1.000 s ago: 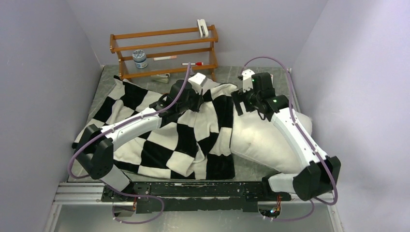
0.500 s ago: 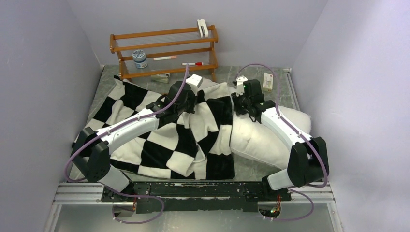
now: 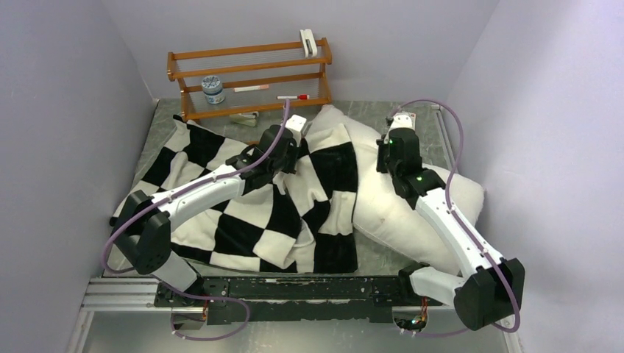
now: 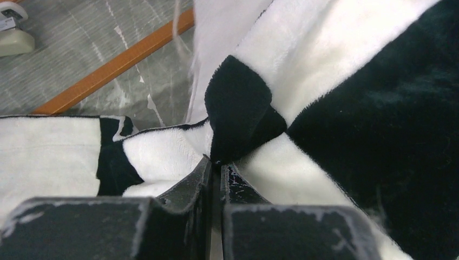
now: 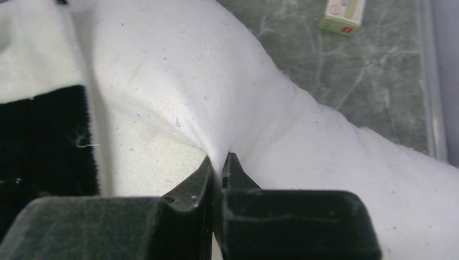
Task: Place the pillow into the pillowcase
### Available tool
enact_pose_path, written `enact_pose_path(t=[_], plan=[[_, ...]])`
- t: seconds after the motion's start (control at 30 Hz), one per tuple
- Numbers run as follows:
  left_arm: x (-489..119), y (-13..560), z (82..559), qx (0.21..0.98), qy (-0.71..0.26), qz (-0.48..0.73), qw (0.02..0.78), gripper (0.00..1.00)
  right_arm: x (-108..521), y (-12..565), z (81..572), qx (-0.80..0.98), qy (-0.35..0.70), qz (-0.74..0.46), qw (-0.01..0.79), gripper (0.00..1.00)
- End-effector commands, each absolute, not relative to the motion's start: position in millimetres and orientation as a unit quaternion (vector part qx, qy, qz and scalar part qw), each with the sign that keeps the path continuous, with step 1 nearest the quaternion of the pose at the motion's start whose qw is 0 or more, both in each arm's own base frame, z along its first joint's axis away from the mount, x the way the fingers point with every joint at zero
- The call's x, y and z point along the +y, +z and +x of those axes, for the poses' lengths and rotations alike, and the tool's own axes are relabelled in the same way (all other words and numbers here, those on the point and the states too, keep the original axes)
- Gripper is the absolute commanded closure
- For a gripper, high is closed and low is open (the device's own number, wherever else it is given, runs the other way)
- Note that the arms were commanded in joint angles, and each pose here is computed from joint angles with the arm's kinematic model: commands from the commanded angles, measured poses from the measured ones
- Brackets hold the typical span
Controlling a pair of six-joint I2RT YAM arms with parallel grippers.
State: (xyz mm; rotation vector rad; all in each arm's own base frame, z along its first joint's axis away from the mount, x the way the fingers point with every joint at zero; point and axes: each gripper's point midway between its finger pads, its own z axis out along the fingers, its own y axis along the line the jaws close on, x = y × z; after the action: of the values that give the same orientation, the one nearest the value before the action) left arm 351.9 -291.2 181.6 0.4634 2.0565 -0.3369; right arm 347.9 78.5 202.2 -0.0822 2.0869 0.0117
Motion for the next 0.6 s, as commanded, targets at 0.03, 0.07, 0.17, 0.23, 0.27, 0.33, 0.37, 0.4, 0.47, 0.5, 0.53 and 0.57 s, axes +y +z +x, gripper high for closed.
enact_pose_path(t=[0.03,0.07,0.17,0.23,0.27,0.33,0.37,0.4,0.47,0.5,0.53,0.57], plan=[[-287,177,358,0.855,-0.118,0.163,0.478,0.91,35,238,350,0.829,-0.075,0.052,0.552,1.0],[-287,177,358,0.855,-0.121,0.16,0.478,0.9,31,241,350,0.826,-0.082,0.058,0.554,1.0],[-286,178,358,0.856,-0.121,0.153,0.478,0.91,22,250,350,0.817,-0.102,0.079,0.562,1.0],[-285,176,358,0.858,-0.118,0.151,0.476,0.9,15,258,350,0.808,-0.117,0.09,0.57,1.0],[-285,175,358,0.859,-0.118,0.15,0.475,0.9,12,263,349,0.804,-0.123,0.094,0.574,1.0],[-285,172,359,0.861,-0.115,0.149,0.472,0.9,5,275,345,0.792,-0.134,0.107,0.586,1.0],[-285,170,359,0.862,-0.114,0.149,0.471,0.9,1,283,343,0.786,-0.14,0.113,0.592,1.0],[-285,169,359,0.863,-0.114,0.149,0.469,0.9,-2,290,340,0.778,-0.143,0.119,0.599,1.0],[-286,166,359,0.865,-0.112,0.151,0.466,0.9,-9,305,335,0.766,-0.153,0.13,0.611,1.0],[-287,166,360,0.865,-0.112,0.152,0.465,0.9,-12,311,333,0.761,-0.158,0.135,0.615,1.0],[-287,164,361,0.865,-0.11,0.152,0.465,0.9,-15,317,330,0.755,-0.162,0.139,0.62,1.0],[-287,163,362,0.865,-0.108,0.152,0.465,0.9,-17,325,327,0.749,-0.165,0.142,0.626,1.0]])
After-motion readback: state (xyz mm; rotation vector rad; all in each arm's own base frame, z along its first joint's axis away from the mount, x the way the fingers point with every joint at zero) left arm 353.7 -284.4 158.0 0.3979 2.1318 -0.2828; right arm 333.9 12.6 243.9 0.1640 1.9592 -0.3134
